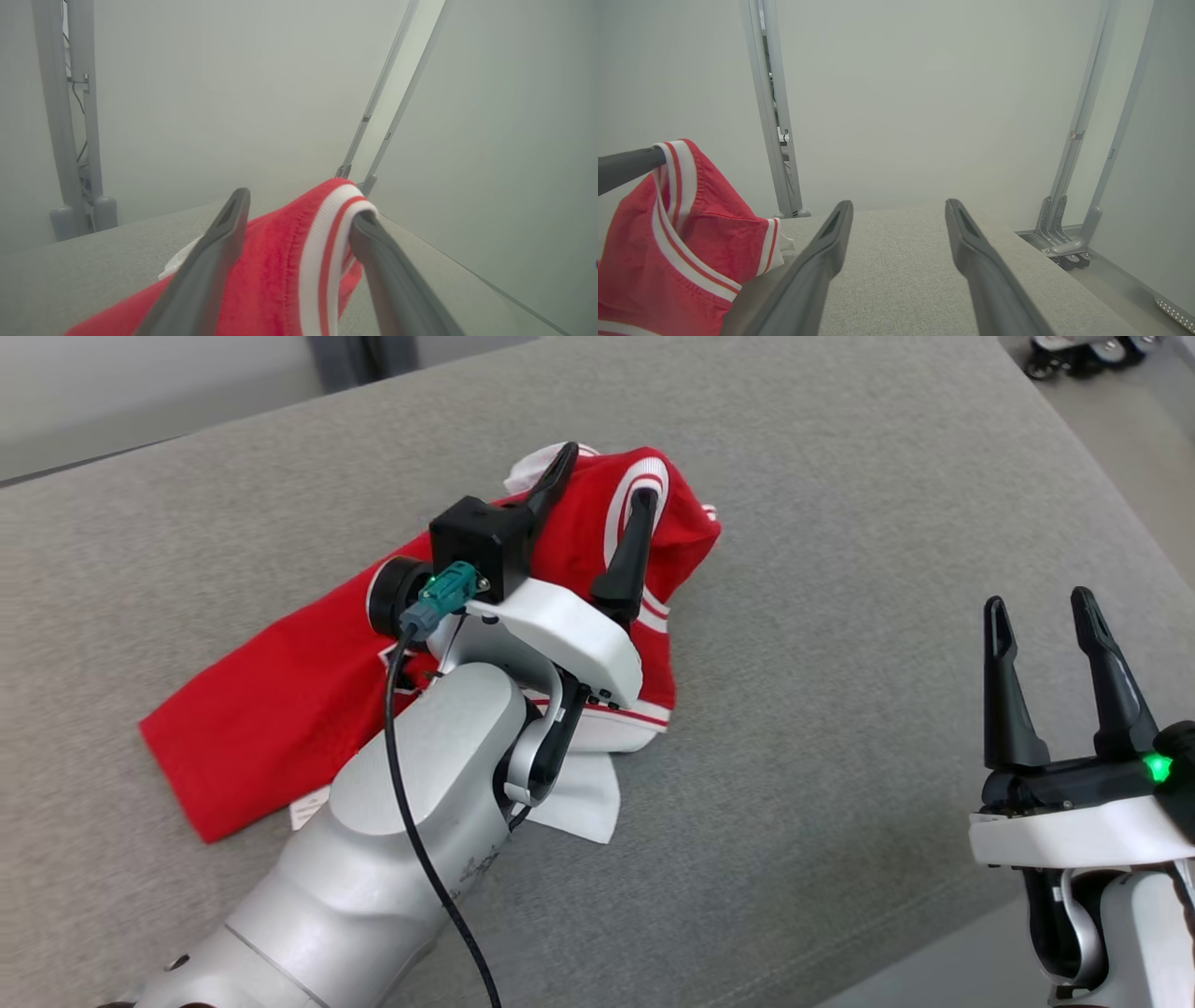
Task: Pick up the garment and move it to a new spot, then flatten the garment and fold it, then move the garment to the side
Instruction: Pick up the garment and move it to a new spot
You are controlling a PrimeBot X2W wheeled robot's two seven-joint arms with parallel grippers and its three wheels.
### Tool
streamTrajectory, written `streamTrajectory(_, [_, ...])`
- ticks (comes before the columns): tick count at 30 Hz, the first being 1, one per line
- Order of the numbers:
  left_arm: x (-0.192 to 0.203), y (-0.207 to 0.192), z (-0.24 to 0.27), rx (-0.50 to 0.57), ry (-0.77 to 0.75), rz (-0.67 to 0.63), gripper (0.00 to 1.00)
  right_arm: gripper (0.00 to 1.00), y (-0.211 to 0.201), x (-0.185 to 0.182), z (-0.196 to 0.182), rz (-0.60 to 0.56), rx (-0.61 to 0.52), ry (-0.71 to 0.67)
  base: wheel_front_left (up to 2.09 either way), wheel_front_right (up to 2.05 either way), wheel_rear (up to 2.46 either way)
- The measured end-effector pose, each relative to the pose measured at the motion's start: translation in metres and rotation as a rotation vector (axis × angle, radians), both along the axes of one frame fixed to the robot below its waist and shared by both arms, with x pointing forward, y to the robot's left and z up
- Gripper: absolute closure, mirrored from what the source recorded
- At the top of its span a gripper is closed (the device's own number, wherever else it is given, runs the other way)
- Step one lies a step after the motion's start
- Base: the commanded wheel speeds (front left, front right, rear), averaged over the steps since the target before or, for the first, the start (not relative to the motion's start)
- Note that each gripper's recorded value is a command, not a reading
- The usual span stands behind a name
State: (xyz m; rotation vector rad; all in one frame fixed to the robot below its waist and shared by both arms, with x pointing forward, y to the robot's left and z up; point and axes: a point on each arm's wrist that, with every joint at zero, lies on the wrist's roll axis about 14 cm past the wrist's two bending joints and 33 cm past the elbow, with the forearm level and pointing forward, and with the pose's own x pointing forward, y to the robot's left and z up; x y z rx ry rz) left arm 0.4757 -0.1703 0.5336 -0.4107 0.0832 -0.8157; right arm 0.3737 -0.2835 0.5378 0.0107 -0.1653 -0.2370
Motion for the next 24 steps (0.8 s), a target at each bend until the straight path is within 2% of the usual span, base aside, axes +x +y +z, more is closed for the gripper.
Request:
streamTrajectory(6, [0.006,0.033,0.022,-0.003,-0.081,0.070,0.00,0.00,0.015,0.012,0.004,0.049,-0.011,-0.020,0.00,0.00,0.00])
streamTrajectory(14, [-0.004,0.102,0.022,0.075,-0.132,0.198,0.00,0.00,0.061,0.032,0.007,0.184,-0.007,-0.044,0.00,0.00,0.00])
streamTrajectory(18, [-0.017,0.114,0.022,0.092,-0.115,0.189,0.00,0.00,0.085,0.039,0.018,0.254,-0.002,-0.079,0.00,0.00,0.00])
streamTrajectory(24, [-0.043,0.106,0.011,0.162,-0.034,0.091,0.00,0.00,0.100,0.037,0.027,0.298,0.009,-0.105,0.00,0.00,0.00])
